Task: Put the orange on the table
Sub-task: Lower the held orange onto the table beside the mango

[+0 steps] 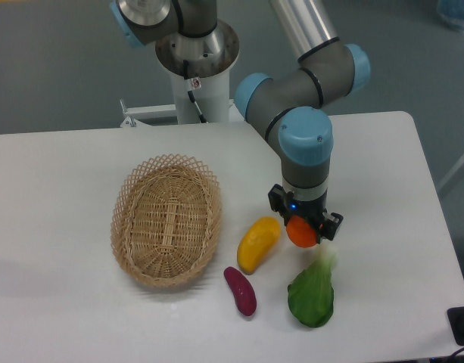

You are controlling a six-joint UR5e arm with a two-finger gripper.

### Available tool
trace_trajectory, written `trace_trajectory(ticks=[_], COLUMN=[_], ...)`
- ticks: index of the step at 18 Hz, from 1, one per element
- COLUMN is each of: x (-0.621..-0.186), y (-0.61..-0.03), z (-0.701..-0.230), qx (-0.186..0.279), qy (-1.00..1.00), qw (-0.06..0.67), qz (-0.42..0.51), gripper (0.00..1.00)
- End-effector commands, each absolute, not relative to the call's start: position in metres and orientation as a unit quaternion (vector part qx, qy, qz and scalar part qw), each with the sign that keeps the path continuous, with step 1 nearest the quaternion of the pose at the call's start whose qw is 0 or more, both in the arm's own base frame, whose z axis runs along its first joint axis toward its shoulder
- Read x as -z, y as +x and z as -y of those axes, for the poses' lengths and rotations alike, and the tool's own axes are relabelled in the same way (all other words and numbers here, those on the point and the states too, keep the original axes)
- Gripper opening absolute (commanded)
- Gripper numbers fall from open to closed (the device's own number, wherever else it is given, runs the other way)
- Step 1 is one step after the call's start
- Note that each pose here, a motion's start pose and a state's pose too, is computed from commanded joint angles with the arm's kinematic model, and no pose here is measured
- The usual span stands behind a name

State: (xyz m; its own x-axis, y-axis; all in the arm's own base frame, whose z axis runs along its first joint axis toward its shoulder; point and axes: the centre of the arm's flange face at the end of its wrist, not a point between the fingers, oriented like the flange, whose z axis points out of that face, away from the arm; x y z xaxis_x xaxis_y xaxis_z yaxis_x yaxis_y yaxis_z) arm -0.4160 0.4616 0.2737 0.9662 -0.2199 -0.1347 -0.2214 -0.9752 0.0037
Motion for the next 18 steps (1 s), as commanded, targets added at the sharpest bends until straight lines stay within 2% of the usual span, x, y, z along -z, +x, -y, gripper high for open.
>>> trace_trajectory(ticks=[11, 18], x=[-0.253, -0.249], y=[-0.393, -0.381], z=[-0.431, -0.388], qx=[-0.057, -0.048], qy=[-0.982, -0.972], qw=[-0.018, -0.027], qz=[-0.177, -0.23], gripper=[0.41, 0.42])
